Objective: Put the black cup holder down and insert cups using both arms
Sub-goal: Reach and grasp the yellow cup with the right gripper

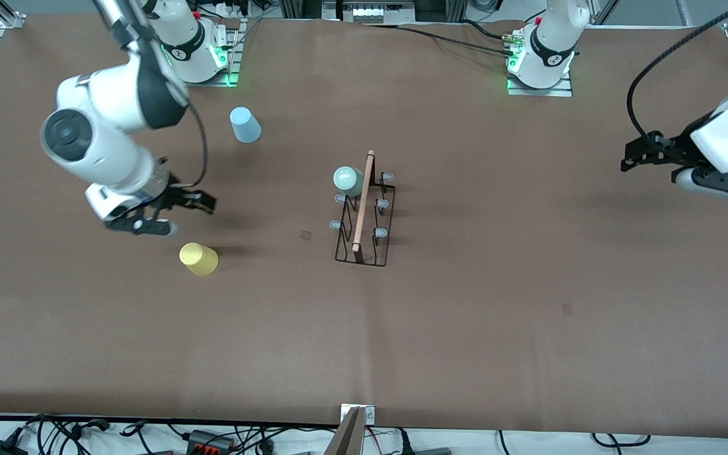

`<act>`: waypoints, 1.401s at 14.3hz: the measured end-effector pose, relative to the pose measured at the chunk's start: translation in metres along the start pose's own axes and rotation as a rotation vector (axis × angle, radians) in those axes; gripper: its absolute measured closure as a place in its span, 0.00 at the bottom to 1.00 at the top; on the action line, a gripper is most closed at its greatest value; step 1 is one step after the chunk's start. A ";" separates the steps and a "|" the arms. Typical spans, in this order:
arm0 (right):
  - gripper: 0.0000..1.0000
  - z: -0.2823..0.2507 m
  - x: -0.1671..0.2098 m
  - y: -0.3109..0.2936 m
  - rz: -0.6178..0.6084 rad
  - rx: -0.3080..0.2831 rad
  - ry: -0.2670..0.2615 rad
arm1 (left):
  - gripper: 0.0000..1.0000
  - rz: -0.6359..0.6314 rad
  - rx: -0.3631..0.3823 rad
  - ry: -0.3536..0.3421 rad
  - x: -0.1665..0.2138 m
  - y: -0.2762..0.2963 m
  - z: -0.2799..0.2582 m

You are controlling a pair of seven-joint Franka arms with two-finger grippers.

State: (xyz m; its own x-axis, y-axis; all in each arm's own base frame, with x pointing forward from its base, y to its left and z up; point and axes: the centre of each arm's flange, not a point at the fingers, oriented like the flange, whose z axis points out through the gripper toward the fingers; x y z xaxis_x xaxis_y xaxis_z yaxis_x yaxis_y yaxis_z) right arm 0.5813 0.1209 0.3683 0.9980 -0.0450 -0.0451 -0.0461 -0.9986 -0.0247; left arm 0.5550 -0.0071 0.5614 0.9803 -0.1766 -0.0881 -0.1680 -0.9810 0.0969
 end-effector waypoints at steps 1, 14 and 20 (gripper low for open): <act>0.00 0.016 0.003 0.011 -0.031 -0.003 0.024 | 0.00 -0.001 -0.002 -0.011 -0.005 0.000 0.005; 0.00 0.129 0.014 0.019 -0.164 -0.029 0.201 | 0.00 0.023 0.079 -0.027 -0.006 0.003 0.004; 0.00 0.149 0.019 0.026 -0.153 -0.015 0.230 | 0.00 0.025 0.076 -0.046 -0.010 0.004 -0.002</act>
State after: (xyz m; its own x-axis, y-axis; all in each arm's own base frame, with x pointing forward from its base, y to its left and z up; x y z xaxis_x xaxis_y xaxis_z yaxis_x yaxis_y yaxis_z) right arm 0.5926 0.0979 0.2180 0.9770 0.1037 0.1861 0.1053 -0.9944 0.0014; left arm 0.5447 -0.0095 0.5651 0.9702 -0.2026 -0.1327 -0.2012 -0.9793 0.0241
